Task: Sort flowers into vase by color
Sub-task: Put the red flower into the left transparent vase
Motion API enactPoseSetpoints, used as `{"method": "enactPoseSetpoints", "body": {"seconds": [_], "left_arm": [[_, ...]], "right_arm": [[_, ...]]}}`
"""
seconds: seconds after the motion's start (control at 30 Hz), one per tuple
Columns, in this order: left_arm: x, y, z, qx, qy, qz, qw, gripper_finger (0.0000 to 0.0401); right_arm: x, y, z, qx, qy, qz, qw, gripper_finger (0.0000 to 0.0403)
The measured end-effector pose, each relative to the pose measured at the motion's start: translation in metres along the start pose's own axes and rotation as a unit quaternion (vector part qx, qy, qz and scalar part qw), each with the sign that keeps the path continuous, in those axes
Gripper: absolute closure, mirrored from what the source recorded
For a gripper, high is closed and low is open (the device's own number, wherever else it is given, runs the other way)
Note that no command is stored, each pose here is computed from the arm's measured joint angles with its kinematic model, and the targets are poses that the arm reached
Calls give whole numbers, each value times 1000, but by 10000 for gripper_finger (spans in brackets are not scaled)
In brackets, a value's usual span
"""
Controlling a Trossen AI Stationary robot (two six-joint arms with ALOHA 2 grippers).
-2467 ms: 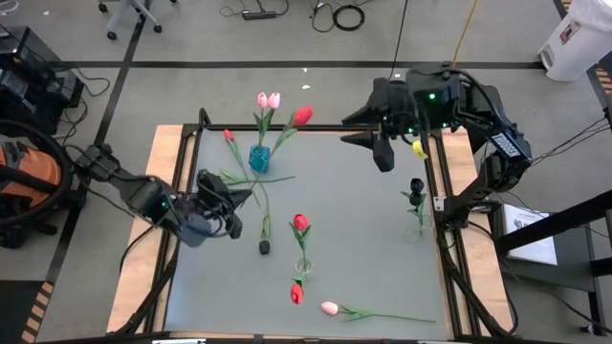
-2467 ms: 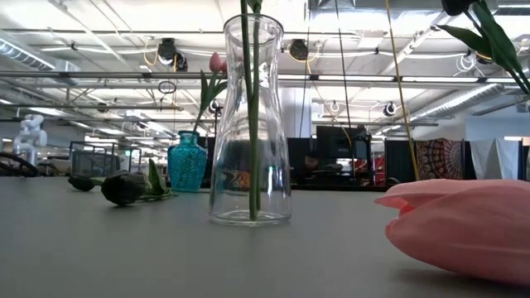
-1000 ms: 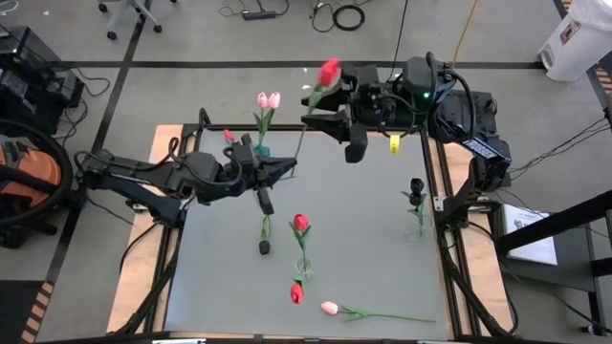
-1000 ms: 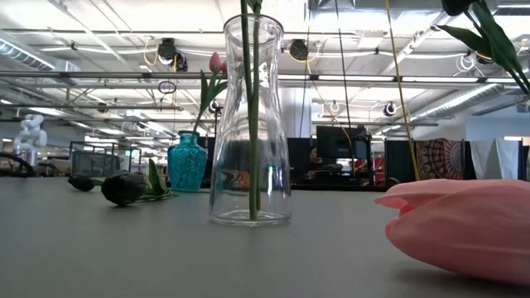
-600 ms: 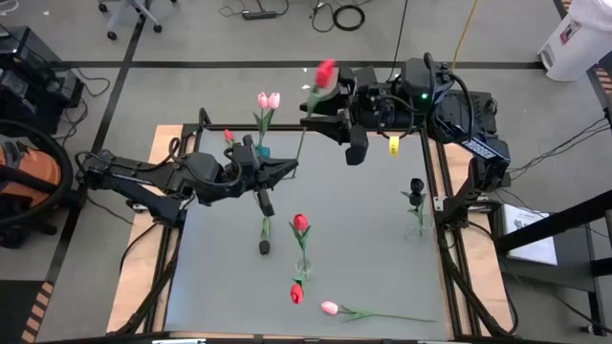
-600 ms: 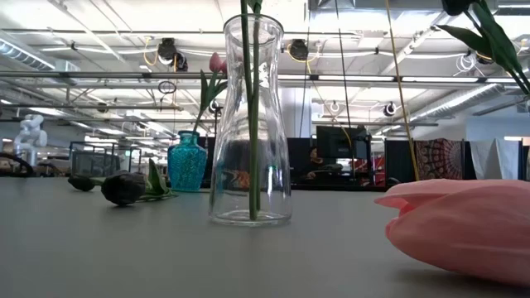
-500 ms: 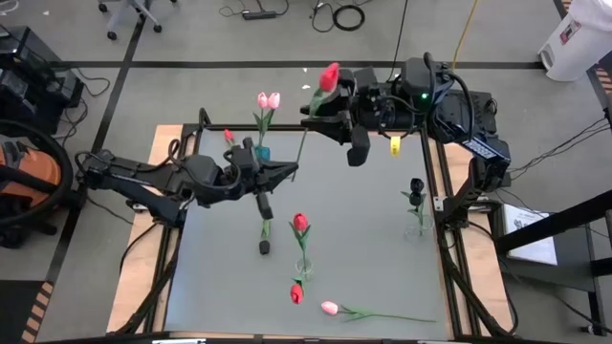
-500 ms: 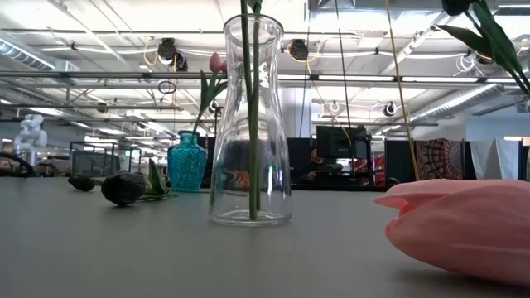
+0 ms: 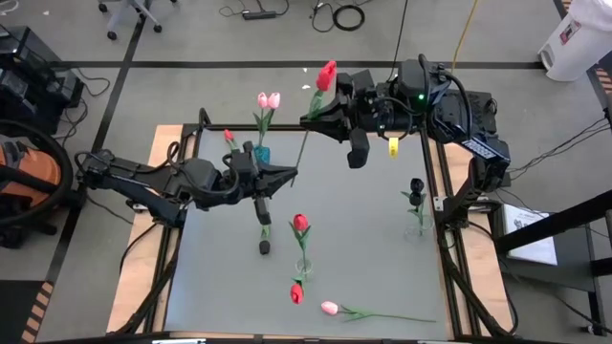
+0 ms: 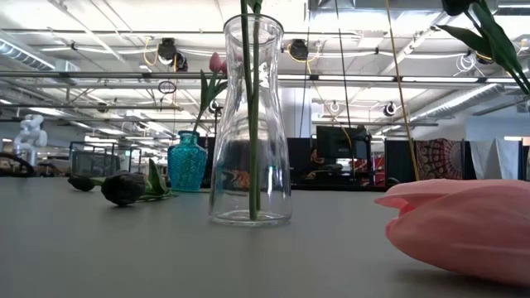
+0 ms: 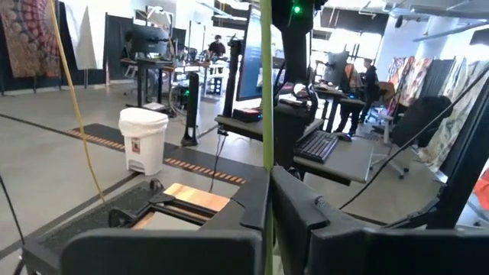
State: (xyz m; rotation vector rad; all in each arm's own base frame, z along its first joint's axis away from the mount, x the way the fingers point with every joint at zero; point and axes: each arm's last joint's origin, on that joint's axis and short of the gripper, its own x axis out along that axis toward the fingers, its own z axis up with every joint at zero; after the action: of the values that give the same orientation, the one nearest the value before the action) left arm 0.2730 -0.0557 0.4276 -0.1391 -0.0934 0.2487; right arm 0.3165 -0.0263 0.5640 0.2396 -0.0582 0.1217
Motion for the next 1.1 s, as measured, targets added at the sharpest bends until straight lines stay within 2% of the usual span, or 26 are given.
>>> {"method": "enactPoseSetpoints", "body": {"seconds": [0.13,0.27,0.47,0.67,0.83,1.1], "left_arm": [[0,0,-1,-19,4,0,1000,364],[-2,-3,-3,-15,14,-6,1000,348],[-15,-5,-1,-28,36,-17,999,332],[-37,-17,13,-51,17,-78,995,326],[-50,-26,13,-50,29,-109,992,325],[-58,-29,11,-38,45,-94,994,325]], "right_arm": [[0,3,-1,3,6,25,1000,398],[2,12,-3,8,14,50,999,400],[4,26,-9,12,30,72,997,401],[5,33,-14,11,45,58,997,402],[5,36,-16,17,53,57,997,402],[6,61,-23,24,64,97,993,403]]}}
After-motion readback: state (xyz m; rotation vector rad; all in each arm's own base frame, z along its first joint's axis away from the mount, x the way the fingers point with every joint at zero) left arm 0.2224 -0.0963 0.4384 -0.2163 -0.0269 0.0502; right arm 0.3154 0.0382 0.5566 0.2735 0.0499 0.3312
